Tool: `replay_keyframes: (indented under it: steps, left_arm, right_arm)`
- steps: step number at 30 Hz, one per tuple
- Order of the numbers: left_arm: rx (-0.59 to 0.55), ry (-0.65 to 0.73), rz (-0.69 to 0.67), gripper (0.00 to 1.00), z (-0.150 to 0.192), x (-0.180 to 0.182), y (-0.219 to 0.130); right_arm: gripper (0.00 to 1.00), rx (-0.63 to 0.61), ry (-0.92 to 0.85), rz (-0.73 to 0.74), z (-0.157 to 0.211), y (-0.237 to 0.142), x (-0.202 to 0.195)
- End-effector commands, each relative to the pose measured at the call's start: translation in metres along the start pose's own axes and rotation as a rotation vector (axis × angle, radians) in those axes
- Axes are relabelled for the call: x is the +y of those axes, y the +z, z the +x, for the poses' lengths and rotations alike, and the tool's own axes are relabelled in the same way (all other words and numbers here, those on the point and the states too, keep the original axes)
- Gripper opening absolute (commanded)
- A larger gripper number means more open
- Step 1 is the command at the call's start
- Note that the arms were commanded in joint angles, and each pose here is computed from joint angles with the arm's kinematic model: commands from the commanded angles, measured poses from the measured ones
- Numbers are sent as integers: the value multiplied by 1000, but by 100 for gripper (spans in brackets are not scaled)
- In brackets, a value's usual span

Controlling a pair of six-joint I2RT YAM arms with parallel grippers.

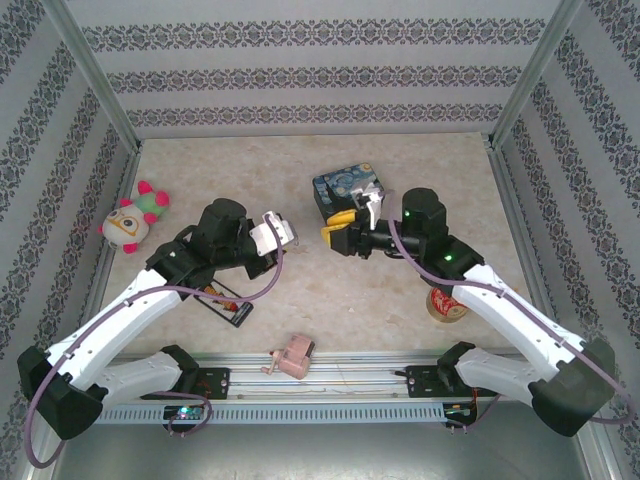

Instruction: Unlock the padlock with the key

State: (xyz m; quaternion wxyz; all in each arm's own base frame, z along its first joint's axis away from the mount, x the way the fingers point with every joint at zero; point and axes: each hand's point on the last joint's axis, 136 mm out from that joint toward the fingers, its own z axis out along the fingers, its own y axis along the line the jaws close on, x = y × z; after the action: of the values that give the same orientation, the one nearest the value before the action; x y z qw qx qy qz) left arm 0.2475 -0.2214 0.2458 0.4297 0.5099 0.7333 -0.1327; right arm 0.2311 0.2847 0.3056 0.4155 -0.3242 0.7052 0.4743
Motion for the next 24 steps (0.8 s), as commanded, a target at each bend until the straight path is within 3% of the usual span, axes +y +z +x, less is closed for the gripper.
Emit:
replay_keyframes:
  steps: [1, 9, 24]
  left_arm:
    - [74, -15, 87, 0, 15, -14, -1]
    - [22, -24, 140, 0, 8, -25, -5]
    - [-31, -16, 150, 0, 1, -30, -12]
  right_arm:
    - [40, 40, -104, -111, 5, 9, 20]
    - [39, 114, -99, -309, 15, 29, 39]
    - [33, 181, -57, -377, 28, 48, 37]
